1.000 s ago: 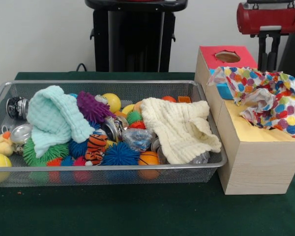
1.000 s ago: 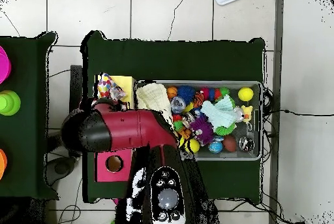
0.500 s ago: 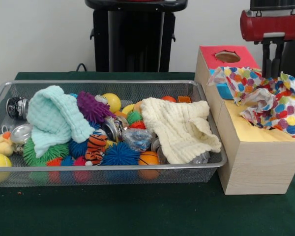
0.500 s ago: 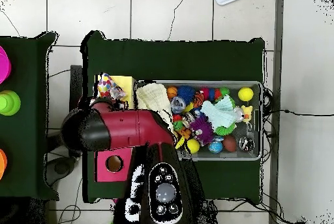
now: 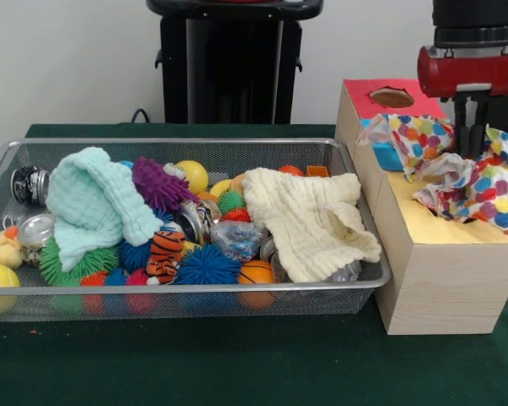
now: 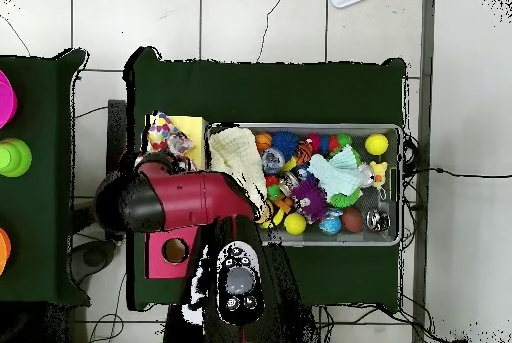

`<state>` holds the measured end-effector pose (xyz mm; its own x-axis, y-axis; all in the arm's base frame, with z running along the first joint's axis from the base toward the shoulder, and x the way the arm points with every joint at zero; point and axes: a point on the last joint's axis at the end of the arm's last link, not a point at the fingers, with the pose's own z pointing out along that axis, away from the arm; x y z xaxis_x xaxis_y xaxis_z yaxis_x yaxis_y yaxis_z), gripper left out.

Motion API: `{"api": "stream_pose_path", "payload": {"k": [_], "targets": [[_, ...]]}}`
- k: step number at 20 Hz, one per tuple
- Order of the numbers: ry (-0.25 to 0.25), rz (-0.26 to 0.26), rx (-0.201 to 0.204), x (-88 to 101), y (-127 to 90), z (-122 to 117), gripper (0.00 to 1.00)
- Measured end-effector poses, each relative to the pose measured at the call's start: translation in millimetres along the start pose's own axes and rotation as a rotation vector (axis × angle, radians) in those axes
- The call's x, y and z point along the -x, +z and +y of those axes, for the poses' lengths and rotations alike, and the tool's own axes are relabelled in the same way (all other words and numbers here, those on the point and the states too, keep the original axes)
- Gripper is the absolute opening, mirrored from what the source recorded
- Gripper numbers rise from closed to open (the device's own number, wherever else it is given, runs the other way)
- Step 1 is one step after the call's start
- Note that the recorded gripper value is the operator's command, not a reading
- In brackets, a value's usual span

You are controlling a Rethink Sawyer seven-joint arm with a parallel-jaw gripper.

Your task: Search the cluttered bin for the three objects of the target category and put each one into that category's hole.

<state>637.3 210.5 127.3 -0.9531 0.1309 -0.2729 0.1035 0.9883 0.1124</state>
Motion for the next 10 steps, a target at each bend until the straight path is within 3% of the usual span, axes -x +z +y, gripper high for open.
{"api": "stream_pose_path", "payload": {"k": [10], "targets": [[-0.020, 0.061, -0.043, -32.4, 30, -4, 0.00]]}}
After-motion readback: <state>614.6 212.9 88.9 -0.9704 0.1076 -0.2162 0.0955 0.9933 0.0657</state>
